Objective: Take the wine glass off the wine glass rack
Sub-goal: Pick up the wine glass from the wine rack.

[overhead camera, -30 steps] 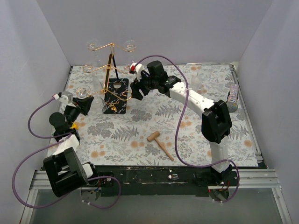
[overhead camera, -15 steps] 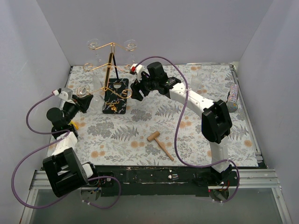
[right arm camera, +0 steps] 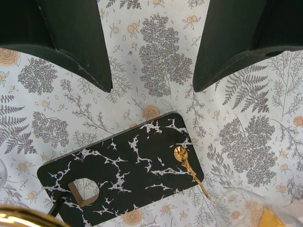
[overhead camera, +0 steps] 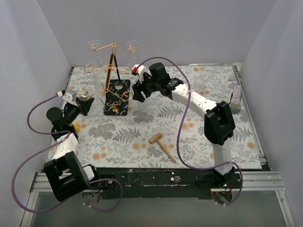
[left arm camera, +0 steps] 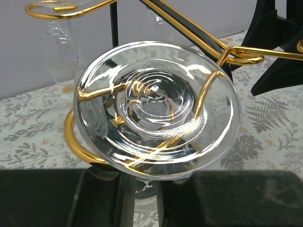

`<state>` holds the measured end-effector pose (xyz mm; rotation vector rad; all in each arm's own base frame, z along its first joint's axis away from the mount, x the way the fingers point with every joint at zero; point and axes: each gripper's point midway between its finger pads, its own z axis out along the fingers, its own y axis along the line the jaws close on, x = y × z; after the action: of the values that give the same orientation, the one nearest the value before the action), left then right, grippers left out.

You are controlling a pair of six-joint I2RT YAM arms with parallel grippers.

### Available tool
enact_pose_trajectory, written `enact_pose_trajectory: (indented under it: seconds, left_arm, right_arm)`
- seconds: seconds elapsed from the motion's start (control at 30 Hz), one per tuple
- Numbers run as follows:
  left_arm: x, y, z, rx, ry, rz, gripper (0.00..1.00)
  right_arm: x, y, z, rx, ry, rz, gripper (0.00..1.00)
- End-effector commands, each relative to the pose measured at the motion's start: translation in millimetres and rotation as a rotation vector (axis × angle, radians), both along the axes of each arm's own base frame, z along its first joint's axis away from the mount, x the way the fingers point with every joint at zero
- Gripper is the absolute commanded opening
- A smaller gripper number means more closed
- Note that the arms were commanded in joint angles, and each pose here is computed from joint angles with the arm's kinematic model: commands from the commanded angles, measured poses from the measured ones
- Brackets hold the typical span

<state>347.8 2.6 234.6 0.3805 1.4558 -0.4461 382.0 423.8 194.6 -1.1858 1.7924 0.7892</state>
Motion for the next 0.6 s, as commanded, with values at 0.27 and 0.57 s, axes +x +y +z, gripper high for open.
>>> enact_pose_trajectory:
  seconds: [0.27, 0.57]
  left_arm:
    - [6.2, 0.3, 31.2, 0.245, -0.073, -0.145, 0.00]
    - [1.3, -0.5, 9.8, 0.089, -0.006, -0.077, 0.00]
  right_arm:
    - [2.7, 12.6, 38.8, 0.083, -0.064, 0.036, 0.77]
    - [-13.0, 14.1, 43.7, 0.105, -0.076, 0.113, 0.77]
